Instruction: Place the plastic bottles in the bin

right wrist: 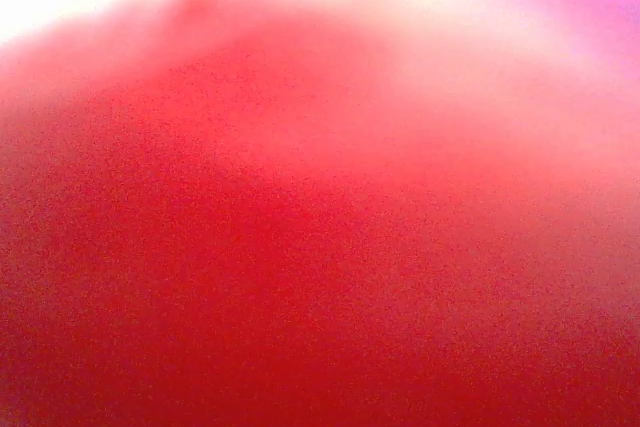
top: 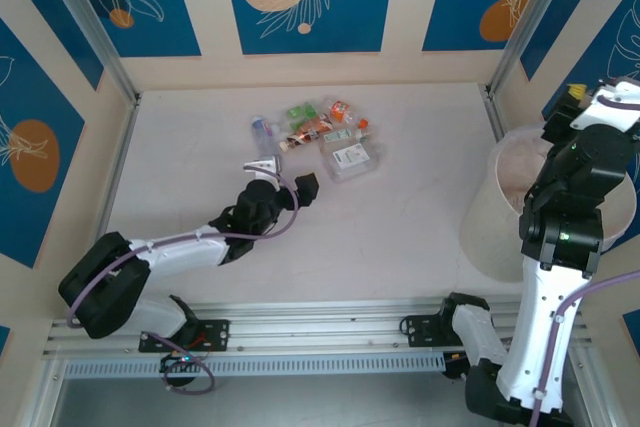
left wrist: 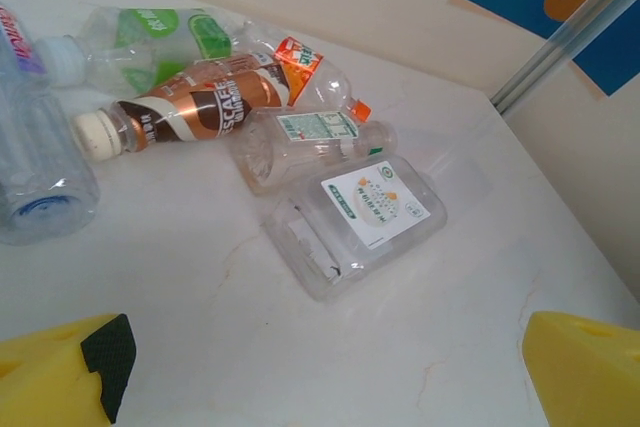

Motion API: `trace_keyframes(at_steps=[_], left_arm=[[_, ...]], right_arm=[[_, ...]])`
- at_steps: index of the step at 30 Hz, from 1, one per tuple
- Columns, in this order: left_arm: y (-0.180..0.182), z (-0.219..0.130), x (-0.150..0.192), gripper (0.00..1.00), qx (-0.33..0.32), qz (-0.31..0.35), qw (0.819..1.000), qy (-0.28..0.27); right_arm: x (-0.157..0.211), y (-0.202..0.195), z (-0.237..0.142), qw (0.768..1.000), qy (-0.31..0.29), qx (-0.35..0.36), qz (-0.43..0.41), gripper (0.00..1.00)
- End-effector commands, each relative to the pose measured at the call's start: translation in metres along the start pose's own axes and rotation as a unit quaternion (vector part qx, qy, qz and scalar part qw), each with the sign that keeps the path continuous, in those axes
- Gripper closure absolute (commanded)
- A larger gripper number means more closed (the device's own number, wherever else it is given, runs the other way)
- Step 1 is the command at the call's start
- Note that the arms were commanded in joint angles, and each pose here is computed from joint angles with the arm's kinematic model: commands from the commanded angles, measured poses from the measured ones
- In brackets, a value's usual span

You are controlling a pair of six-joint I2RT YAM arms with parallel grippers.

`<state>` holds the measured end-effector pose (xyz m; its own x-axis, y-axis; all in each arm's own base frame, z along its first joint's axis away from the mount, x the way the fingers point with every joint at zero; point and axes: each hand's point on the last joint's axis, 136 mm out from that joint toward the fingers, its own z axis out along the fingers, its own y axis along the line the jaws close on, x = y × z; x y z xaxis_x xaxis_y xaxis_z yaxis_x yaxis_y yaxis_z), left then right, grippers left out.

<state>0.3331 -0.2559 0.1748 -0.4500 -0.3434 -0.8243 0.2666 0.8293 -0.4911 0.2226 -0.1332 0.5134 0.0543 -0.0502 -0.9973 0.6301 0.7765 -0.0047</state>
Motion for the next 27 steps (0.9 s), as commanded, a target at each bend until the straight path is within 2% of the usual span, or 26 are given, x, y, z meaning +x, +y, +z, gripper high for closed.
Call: trace_keyframes(at_steps=[1, 6, 10, 17, 21, 27], left_arm=[[-0.011, 0.007, -0.010, 0.00, 0.018, -0.006, 1.000, 0.000], [-0.018, 0.016, -0.006, 0.00, 0.031, -0.011, 0.999, 0.017], [-0.024, 0.023, 0.000, 0.00, 0.042, -0.019, 0.998, 0.034], [-0.025, 0.026, 0.003, 0.00, 0.044, -0.031, 0.998, 0.038], [-0.023, 0.027, 0.005, 0.00, 0.042, -0.031, 0.998, 0.042], [-0.024, 0.029, 0.006, 0.00, 0.044, -0.034, 0.997, 0.046]], right_arm=[[0.022, -0.026, 0.007, 0.997, 0.033, 0.071, -0.002, 0.63], [0.054, -0.036, 0.020, 0.988, 0.092, 0.112, -0.059, 0.60], [0.083, -0.033, 0.039, 0.981, 0.131, 0.107, -0.094, 0.57], [0.111, -0.032, 0.061, 0.974, 0.114, 0.105, -0.162, 0.57], [0.128, -0.038, 0.068, 0.969, 0.119, 0.113, -0.184, 0.51], [0.165, -0.044, 0.081, 0.962, 0.164, 0.111, -0.187, 0.41]])
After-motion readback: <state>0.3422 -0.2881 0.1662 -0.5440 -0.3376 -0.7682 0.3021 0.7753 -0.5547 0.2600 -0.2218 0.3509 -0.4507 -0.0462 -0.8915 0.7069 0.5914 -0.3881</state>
